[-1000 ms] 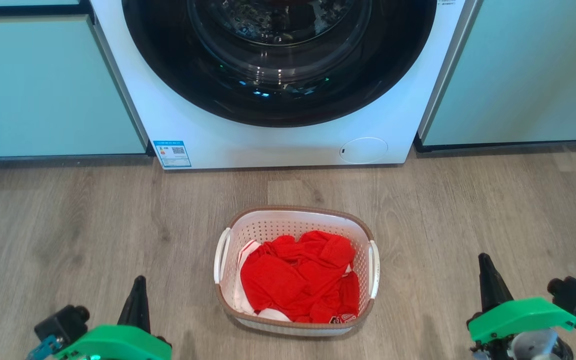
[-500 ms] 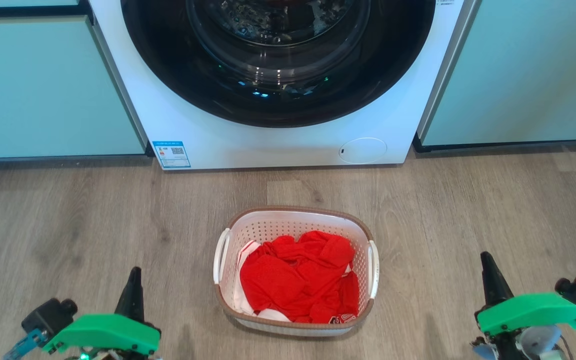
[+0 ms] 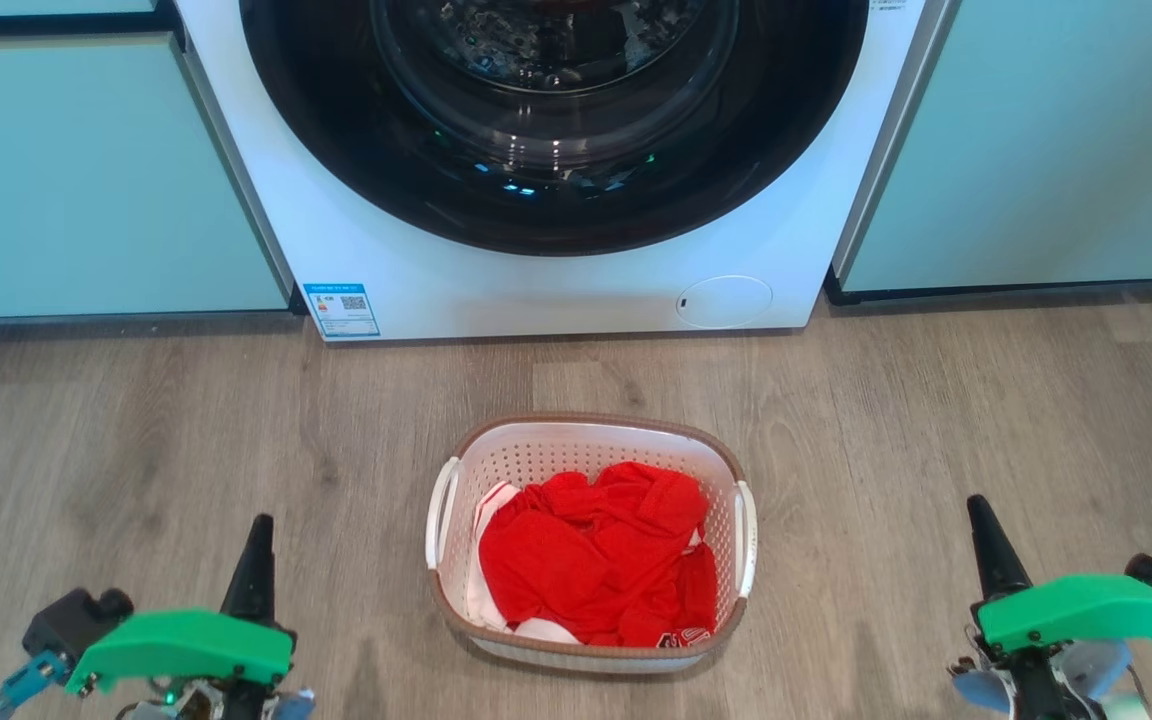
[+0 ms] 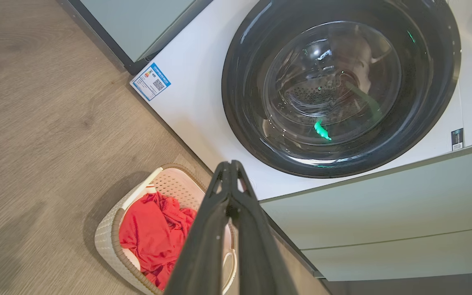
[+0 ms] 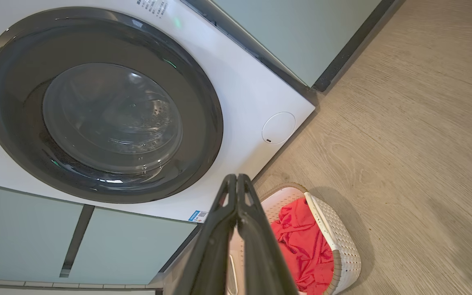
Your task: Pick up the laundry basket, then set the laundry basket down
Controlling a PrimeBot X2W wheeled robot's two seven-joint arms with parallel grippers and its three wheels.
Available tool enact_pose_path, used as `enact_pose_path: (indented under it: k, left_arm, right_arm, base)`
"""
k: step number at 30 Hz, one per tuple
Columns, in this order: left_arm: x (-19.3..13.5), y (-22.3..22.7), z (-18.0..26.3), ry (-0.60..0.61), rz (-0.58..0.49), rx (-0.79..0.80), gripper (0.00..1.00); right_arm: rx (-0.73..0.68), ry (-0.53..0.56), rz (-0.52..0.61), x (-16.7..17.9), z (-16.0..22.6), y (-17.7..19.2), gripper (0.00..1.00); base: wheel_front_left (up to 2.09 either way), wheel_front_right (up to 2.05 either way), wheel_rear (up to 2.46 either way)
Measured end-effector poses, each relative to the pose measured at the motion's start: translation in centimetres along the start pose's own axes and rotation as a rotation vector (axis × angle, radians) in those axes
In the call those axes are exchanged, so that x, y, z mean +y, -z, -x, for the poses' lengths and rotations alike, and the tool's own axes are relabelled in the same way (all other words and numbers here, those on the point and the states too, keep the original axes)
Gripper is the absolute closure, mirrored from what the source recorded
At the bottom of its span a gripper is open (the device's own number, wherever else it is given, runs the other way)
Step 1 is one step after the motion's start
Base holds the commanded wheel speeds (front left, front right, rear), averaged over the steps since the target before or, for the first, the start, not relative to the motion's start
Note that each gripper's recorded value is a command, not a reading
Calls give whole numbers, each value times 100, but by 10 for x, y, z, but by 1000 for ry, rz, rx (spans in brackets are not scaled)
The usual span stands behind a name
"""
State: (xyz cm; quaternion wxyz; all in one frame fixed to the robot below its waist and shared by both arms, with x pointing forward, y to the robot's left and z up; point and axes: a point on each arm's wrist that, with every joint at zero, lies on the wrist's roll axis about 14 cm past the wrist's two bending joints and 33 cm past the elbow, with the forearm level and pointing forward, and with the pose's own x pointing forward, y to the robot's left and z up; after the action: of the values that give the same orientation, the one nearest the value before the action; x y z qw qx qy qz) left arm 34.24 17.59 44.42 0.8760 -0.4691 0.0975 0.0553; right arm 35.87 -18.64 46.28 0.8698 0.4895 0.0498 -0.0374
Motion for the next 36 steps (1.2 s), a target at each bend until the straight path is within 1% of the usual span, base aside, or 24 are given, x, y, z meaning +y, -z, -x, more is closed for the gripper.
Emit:
enact_pose_path:
  k: [10, 16, 17, 36]
  left_arm:
    - [0, 0, -2, 6, 116, 16, 100]
    - [-5, -7, -8, 22, 187, 4, 100]
    - [-6, -8, -9, 31, 212, 4, 100]
    - [-17, -19, -17, 81, 431, 3, 100]
  right_arm:
    - [-4, 0, -111, 1, -3, -4, 100]
    - [-2, 2, -177, 1, -4, -5, 100]
    - [-1, 5, -198, -1, -4, -6, 100]
    - [-9, -5, -405, 0, -8, -15, 100]
  base:
    - [0, 0, 0]
    - [0, 0, 0]
    - [0, 0, 0]
    - [0, 0, 0]
